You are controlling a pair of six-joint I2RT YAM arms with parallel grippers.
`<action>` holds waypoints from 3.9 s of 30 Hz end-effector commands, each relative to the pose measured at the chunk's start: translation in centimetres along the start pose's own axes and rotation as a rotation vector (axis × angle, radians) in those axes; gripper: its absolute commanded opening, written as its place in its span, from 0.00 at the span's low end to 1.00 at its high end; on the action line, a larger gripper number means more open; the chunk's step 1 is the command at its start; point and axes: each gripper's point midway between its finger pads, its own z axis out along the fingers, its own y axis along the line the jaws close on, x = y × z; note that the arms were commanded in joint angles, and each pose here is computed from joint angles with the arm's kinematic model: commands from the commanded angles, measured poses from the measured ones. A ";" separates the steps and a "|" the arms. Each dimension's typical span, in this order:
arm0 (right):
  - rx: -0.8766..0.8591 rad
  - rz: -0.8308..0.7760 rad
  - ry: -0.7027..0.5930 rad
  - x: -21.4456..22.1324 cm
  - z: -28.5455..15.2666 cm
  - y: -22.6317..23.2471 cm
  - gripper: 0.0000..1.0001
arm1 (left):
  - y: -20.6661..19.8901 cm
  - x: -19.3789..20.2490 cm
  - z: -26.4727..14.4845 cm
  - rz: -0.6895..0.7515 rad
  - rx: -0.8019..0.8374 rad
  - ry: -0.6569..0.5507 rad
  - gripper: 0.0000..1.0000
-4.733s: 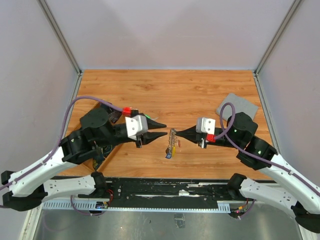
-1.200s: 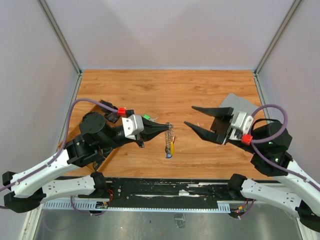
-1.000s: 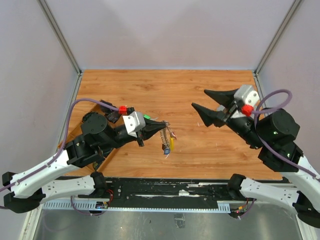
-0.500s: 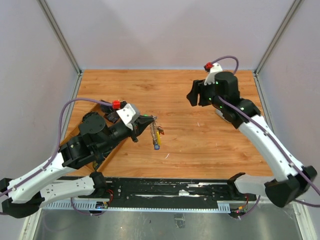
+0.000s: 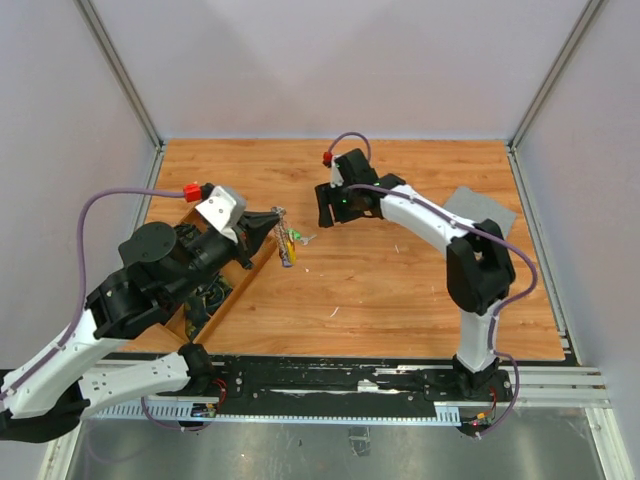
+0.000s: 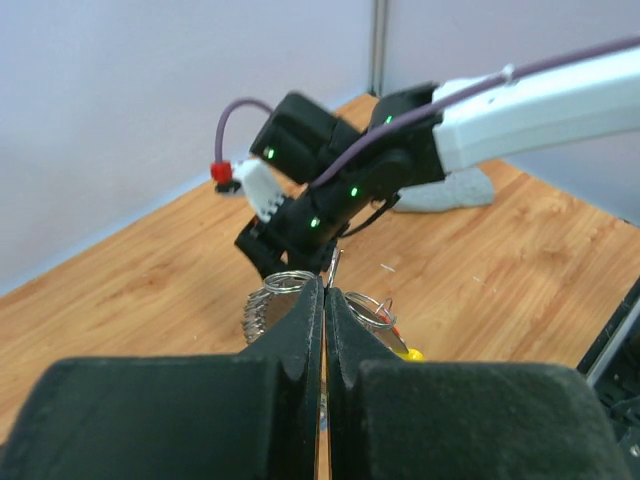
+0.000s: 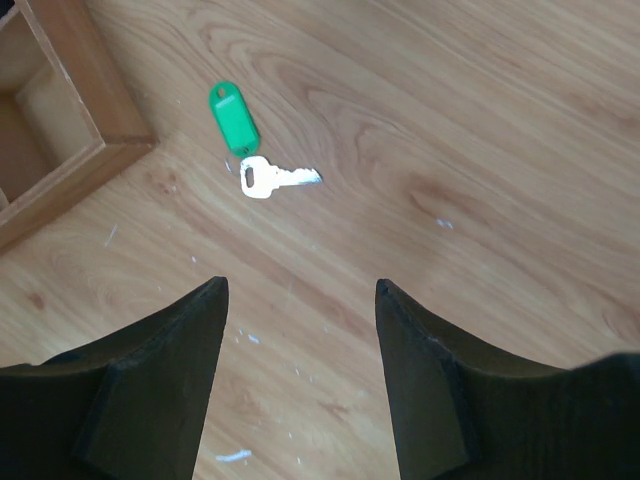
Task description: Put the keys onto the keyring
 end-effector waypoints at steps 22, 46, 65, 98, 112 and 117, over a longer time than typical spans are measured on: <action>0.095 -0.361 0.176 2.1 11.3 5.9 0.44 | 2.6 -3.4 -2.4 -0.006 -0.106 -0.078 0.00; 0.150 -0.405 0.210 3.4 12.2 4.9 0.17 | 1.8 -2.7 -1.8 0.005 -0.065 -0.081 0.00; -0.041 -0.416 0.058 0.2 6.4 6.9 0.01 | 1.8 -2.3 -1.7 0.007 -0.066 -0.078 0.01; -0.471 -0.689 -0.613 2.0 -29.1 10.9 0.01 | -3.9 -0.3 2.5 0.125 0.201 -0.109 0.00; -0.808 -0.799 -0.645 5.8 -36.5 15.6 0.01 | -8.0 -2.2 2.0 0.306 0.204 -0.214 0.00; -0.817 -0.809 -0.664 5.7 -36.9 15.8 0.01 | -8.4 -2.4 2.1 0.382 0.141 -0.233 0.01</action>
